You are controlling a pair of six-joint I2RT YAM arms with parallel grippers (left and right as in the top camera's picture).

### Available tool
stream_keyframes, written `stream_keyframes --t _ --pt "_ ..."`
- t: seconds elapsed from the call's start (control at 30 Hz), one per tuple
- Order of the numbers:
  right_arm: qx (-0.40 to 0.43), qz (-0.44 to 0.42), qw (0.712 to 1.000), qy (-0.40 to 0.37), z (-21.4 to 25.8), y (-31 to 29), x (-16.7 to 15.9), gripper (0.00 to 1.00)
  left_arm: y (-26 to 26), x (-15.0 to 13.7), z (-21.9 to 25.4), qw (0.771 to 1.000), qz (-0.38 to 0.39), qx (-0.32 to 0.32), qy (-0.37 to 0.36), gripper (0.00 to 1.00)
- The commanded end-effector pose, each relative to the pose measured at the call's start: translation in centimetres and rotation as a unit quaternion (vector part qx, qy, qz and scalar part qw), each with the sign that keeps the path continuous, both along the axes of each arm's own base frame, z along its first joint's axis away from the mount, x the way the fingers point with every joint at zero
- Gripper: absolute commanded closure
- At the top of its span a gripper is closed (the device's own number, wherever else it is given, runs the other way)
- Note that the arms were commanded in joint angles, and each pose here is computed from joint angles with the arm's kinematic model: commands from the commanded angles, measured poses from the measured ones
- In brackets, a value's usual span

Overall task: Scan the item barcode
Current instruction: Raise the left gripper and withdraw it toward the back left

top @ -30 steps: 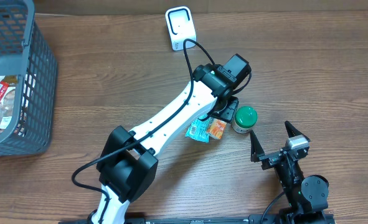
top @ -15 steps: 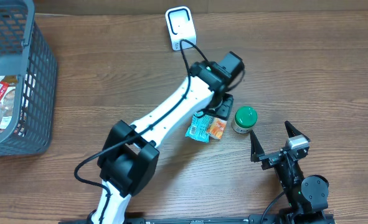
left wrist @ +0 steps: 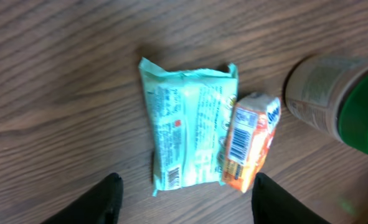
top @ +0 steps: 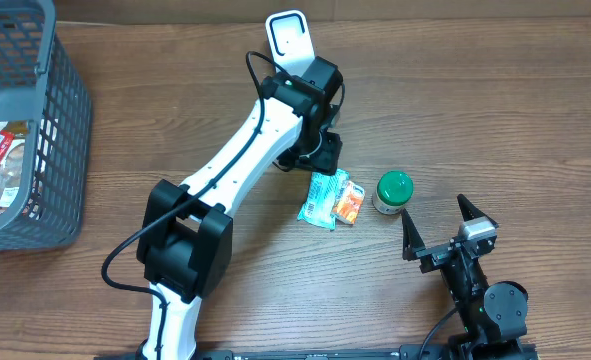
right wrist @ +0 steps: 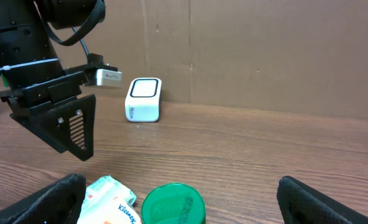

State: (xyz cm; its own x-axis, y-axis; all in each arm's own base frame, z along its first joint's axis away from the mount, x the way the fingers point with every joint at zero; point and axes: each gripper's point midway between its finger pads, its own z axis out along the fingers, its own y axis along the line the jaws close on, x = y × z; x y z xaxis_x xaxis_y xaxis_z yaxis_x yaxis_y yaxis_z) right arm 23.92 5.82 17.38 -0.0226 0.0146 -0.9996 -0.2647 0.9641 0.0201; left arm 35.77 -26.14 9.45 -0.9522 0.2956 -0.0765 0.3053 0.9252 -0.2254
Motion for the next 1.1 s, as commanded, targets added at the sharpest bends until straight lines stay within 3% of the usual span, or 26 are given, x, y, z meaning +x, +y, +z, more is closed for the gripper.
stream_keyframes --t 0.0,0.03,0.17,0.53,0.57,0.6,0.67,0.73,0.77,1.07 --pt "0.003 -0.001 1.000 0.001 -0.3 0.0 0.0 0.00 0.6 0.8 1.7 1.000 0.006 -0.008 -0.021 0.54" --pt "0.003 0.000 1.000 0.001 -0.3 0.0 0.0 0.00 1.2 1.3 1.8 0.999 0.017 0.002 -0.028 0.57" --pt "0.003 0.000 1.000 0.001 -0.3 0.0 0.0 0.00 4.6 3.5 2.9 0.996 0.074 0.021 -0.054 0.96" --pt "0.003 -0.001 1.000 0.001 -0.3 0.0 0.0 0.00 15.0 4.2 2.5 0.983 0.160 0.084 -0.009 0.95" --pt "0.005 0.010 1.000 -0.003 0.0 0.3 -0.1 0.00 16.3 4.6 2.5 0.980 0.173 0.093 -0.011 0.93" --pt "0.022 0.035 0.999 0.000 0.1 1.2 -0.3 0.00 17.2 5.0 2.5 0.978 0.184 0.093 -0.015 0.81" --pt "0.030 0.035 0.999 0.006 -0.1 1.2 -0.3 0.00 17.9 5.3 2.5 0.977 0.193 0.092 -0.017 0.21" --pt "0.055 0.033 0.998 0.016 -0.1 1.1 -0.3 0.00 18.1 5.3 2.5 0.976 0.196 0.092 -0.016 0.18" --pt "0.074 0.033 0.996 0.026 0.1 1.1 -0.4 0.00 18.2 5.3 2.5 0.976 0.197 0.092 -0.015 0.00" --pt "0.094 -0.024 0.993 0.067 7.7 -0.8 -1.1 0.00 18.2 5.4 2.5 0.976 0.197 0.092 -0.017 0.00"
